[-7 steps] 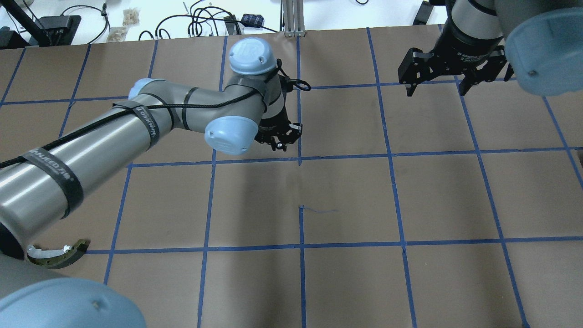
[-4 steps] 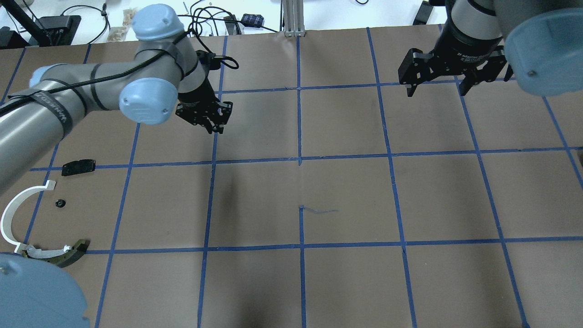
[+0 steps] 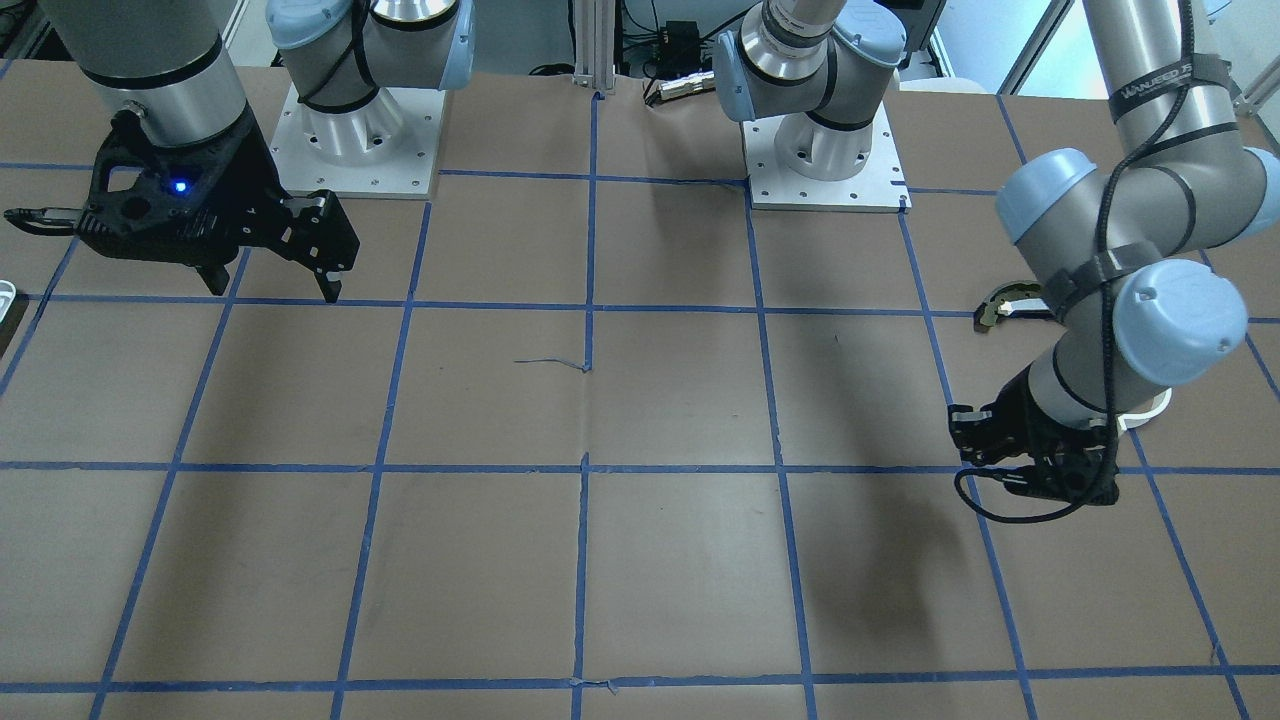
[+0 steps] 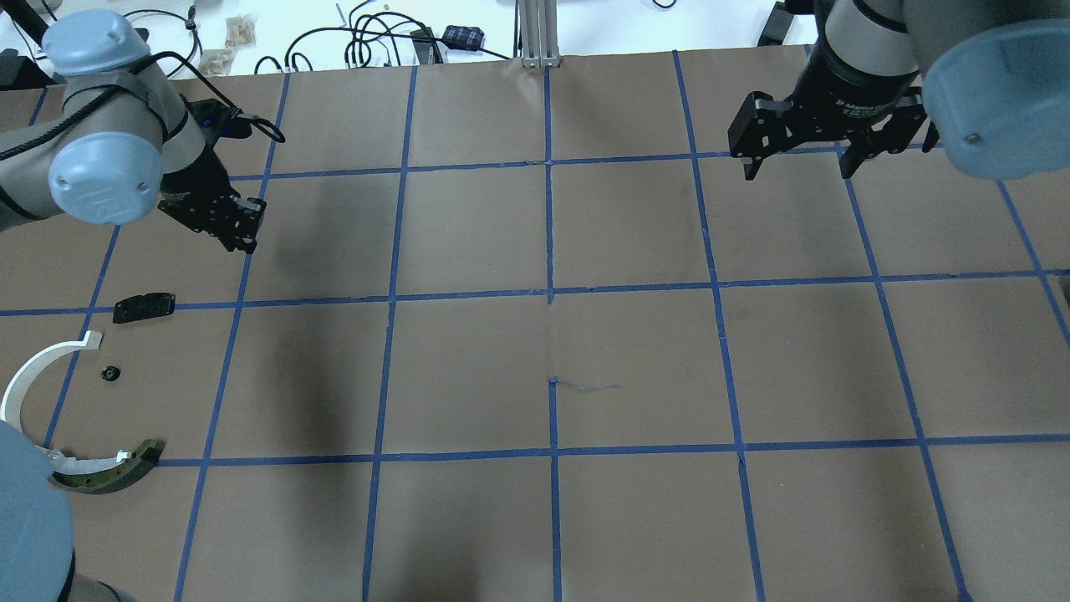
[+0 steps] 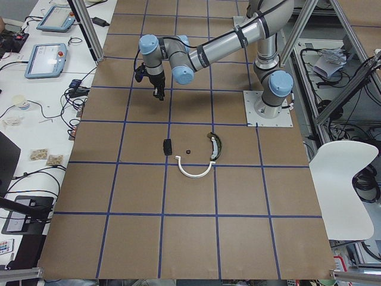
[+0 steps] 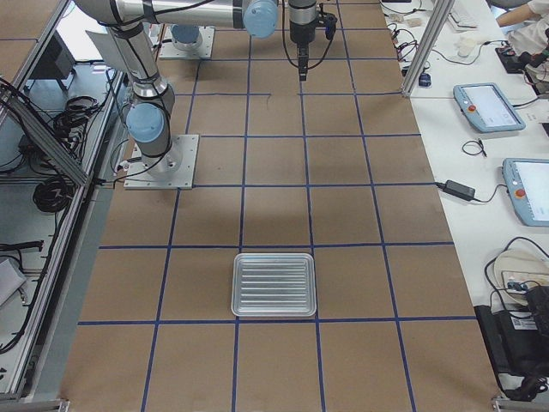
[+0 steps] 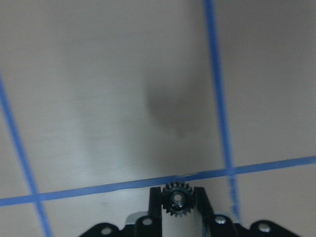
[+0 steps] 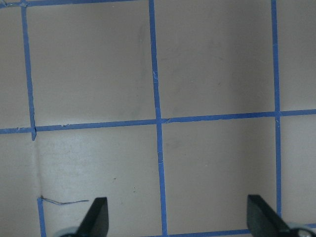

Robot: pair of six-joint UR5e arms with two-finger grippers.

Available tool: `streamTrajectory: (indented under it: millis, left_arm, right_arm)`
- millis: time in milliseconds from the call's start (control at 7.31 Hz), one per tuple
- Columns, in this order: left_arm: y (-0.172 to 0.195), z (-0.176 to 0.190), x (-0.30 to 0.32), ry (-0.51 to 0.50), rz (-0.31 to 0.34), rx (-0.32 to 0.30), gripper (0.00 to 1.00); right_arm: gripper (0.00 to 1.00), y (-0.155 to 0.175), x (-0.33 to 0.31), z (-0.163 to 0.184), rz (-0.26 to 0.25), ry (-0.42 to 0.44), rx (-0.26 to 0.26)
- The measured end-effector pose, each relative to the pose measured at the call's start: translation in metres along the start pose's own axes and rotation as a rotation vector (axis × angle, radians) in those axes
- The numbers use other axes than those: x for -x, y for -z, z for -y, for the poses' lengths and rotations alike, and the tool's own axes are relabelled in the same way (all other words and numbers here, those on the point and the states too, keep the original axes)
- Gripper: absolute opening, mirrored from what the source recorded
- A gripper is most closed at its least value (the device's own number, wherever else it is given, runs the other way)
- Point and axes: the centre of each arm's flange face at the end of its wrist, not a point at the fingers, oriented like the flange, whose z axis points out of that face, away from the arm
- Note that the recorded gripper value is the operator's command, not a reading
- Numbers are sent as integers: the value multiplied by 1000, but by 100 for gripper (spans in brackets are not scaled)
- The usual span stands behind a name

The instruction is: Place bearing gear from tray to pile

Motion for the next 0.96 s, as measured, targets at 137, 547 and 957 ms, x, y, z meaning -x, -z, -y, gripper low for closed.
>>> streamTrajectory:
  millis: [137, 547, 957]
  left_arm:
    - [-8, -16, 33, 2, -2, 19, 0]
    - [-43, -70, 126, 20, -56, 66, 0]
    - [-84, -106, 175, 86, -113, 109, 0]
  right_arm:
    - [100, -1, 0, 0, 0, 0, 1]
    - [100, -1, 0, -1, 0, 1, 2]
    - [100, -2, 0, -1, -3, 1, 4]
